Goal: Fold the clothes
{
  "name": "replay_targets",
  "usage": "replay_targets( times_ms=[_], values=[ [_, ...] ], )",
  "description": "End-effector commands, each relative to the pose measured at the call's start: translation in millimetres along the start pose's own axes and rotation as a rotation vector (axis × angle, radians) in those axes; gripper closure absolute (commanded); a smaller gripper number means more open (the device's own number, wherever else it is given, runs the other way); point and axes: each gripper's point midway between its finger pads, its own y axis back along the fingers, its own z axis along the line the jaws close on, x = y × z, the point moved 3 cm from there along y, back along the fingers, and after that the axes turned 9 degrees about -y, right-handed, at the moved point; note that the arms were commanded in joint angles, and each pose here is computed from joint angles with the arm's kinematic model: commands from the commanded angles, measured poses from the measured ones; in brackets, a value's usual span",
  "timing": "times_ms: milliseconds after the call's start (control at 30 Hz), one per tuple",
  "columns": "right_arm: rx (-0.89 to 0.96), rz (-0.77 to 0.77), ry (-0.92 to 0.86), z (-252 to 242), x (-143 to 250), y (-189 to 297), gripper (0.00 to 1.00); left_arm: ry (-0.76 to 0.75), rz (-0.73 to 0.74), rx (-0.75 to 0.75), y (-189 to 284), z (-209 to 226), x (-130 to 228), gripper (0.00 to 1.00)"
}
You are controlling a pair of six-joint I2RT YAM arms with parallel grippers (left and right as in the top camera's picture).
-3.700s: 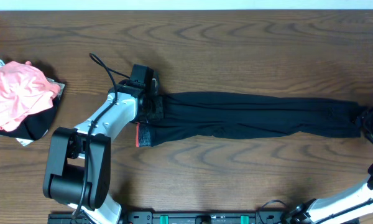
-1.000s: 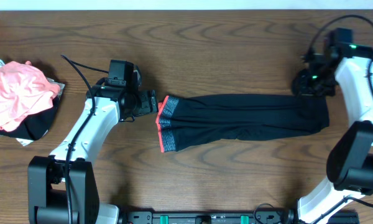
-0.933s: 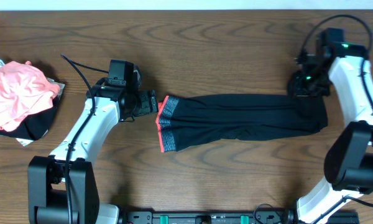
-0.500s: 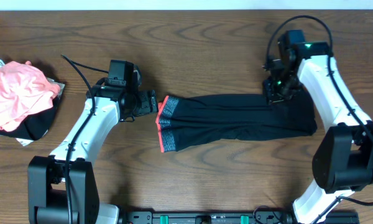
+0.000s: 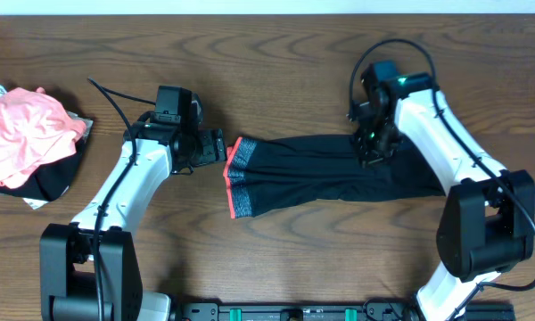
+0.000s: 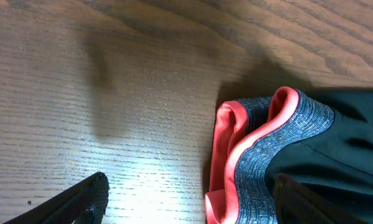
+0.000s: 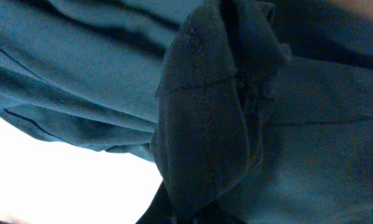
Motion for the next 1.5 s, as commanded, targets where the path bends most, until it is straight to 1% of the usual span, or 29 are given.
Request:
replay_targets(
  times_ms=[0, 167, 233, 300, 400, 533, 767, 900, 1000, 1133, 1200, 1300, 1400, 1467],
  values=[
    [0.003, 0.012, 0.016, 10.6, 10.5, -6.8, 0.99, -0.004, -0.017, -0.007, 5.1, 1.1, -3.3, 0.16],
    [0.003, 0.021, 0.032, 21.1, 16.6, -21.3, 0.98, -0.004, -0.017, -0.007, 5.0, 1.2, -3.2, 0.16],
    [0.003, 0.015, 0.044, 25.0, 16.4, -23.0, 0.93, -0.004, -0.017, -0.007, 5.1, 1.1, -3.3, 0.15],
    [0.002, 0.005, 0.058, 29.6, 14.8, -23.3, 0.81, -0.004, -0.018, -0.007, 5.1, 1.1, -3.4, 0.15],
    [-0.024, -0.017, 0.079, 39.7, 11.1, -23.6, 0.77, -0.004, -0.017, -0.007, 5.1, 1.1, -3.3, 0.15],
    [-0.06, -0.063, 0.101, 50.9, 2.1, -23.1, 0.7, -0.004, -0.017, -0.007, 5.0, 1.0, -3.2, 0.15],
    [-0.067, -0.132, 0.069, 50.7, -12.5, -12.1, 0.71, -0.004, -0.017, -0.007, 5.0, 1.2, -3.2, 0.15],
    [0.008, -0.211, -0.073, 26.0, -22.9, 6.7, 0.71, -0.004, -0.017, -0.007, 5.0, 1.0, -3.2, 0.15],
    [0.037, -0.293, -0.162, 2.7, -25.2, 31.7, 0.7, -0.004, -0.017, -0.007, 5.0, 1.2, -3.2, 0.16],
    [0.025, -0.374, -0.253, -24.5, -18.4, 63.9, 0.67, -0.004, -0.017, -0.007, 5.0, 1.2, -3.3, 0.15],
    [0.029, -0.368, -0.287, -36.3, -8.5, 71.5, 0.67, -0.005, -0.017, -0.006, 5.0, 1.0, -3.2, 0.15],
    [0.041, -0.3, -0.32, -46.8, 7.8, 68.4, 0.67, -0.004, -0.017, -0.007, 5.0, 1.0, -3.2, 0.15],
    [0.038, -0.238, -0.325, -47.0, 19.1, 54.2, 0.69, -0.004, -0.017, -0.007, 5.0, 1.1, -3.1, 0.15],
    [0.001, -0.21, -0.315, -39.6, 23.5, 42.4, 0.71, -0.004, -0.016, -0.007, 5.0, 1.1, -3.0, 0.15]
  ],
)
